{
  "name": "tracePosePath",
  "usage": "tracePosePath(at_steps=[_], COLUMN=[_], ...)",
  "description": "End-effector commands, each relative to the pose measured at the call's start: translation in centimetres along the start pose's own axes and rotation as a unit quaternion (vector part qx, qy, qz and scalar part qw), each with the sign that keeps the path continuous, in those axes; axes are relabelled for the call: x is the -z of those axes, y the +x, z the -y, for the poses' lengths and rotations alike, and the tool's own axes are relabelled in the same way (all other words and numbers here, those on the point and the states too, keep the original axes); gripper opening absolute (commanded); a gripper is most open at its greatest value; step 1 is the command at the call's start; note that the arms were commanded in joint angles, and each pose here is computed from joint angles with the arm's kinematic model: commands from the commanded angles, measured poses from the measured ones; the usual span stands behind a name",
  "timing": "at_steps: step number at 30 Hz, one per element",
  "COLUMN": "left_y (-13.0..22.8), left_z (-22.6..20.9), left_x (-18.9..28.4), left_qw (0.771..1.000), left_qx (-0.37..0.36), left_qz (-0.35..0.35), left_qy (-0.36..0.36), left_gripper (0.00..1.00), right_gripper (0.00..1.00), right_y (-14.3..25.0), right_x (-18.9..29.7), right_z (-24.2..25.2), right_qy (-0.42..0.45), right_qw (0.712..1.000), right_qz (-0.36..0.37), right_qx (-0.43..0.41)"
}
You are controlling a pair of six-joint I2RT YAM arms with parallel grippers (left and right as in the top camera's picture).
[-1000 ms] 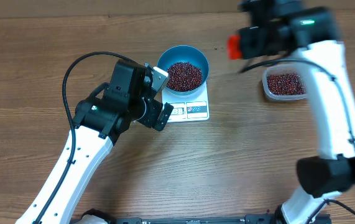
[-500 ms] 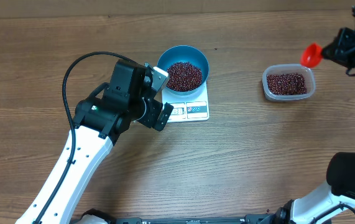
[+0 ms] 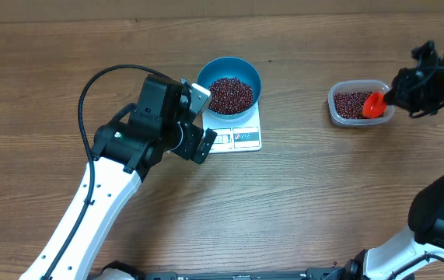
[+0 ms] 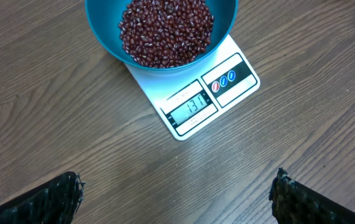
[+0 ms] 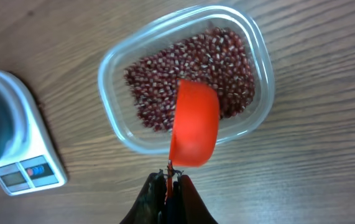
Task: Scoop item into bowl and weigh 150g on scale
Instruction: 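Dip the red scoop into the container and scoop beans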
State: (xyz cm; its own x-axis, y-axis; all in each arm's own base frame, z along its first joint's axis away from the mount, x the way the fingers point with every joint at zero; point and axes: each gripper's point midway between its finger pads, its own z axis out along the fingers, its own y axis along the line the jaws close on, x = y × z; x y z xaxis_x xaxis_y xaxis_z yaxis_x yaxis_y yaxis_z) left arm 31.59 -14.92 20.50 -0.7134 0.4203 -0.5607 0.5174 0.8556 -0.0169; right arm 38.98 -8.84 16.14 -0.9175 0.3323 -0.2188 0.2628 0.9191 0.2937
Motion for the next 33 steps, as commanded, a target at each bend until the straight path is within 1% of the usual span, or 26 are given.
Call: tracePosePath(at_steps=[1, 6, 11, 15, 20, 27, 33], left_y=[-0.1, -0.1, -0.1, -0.1, -0.1, -0.1, -0.1], left_z=[0.4, 0.5, 0.5, 0.4, 0.5, 0.5, 0.5], left_x=[-0.2, -0.2, -0.2, -0.2, -0.2, -0.2, -0.2], left_qw=[1.0, 1.0, 1.0, 1.0, 1.0, 1.0, 1.0], left_qx=[-0.012, -0.012, -0.012, -0.012, -0.012, -0.012, -0.012], left_qz=[-0.001, -0.001, -0.001, -0.001, -0.001, -0.001, -0.001], left_qy=[0.009, 0.009, 0.009, 0.009, 0.009, 0.009, 0.009], left_gripper=[1.0, 1.0, 0.99, 1.0, 0.99, 1.0, 1.0], right_gripper=[0.04, 0.04, 0.04, 0.04, 0.04, 0.04, 0.04], right_y=[-0.1, -0.8, -1.2, -1.8, -1.7, -0.7, -0.1], right_x=[-0.8, -2.3, -3.4, -3.8, -4.9, -7.6, -8.3], right_z=[0.2, 0.2, 1.1, 0.9, 0.2, 0.0, -2.1], right_qy=[0.004, 0.006, 0.063, 0.1, 0.115, 0.107, 0.04], right_qw=[1.0, 1.0, 0.998, 0.994, 0.992, 0.993, 0.997], right_qz=[0.009, 0.024, 0.024, 0.034, 0.026, -0.012, -0.028], right_qx=[-0.009, 0.003, 0.007, 0.027, 0.045, 0.046, 0.057])
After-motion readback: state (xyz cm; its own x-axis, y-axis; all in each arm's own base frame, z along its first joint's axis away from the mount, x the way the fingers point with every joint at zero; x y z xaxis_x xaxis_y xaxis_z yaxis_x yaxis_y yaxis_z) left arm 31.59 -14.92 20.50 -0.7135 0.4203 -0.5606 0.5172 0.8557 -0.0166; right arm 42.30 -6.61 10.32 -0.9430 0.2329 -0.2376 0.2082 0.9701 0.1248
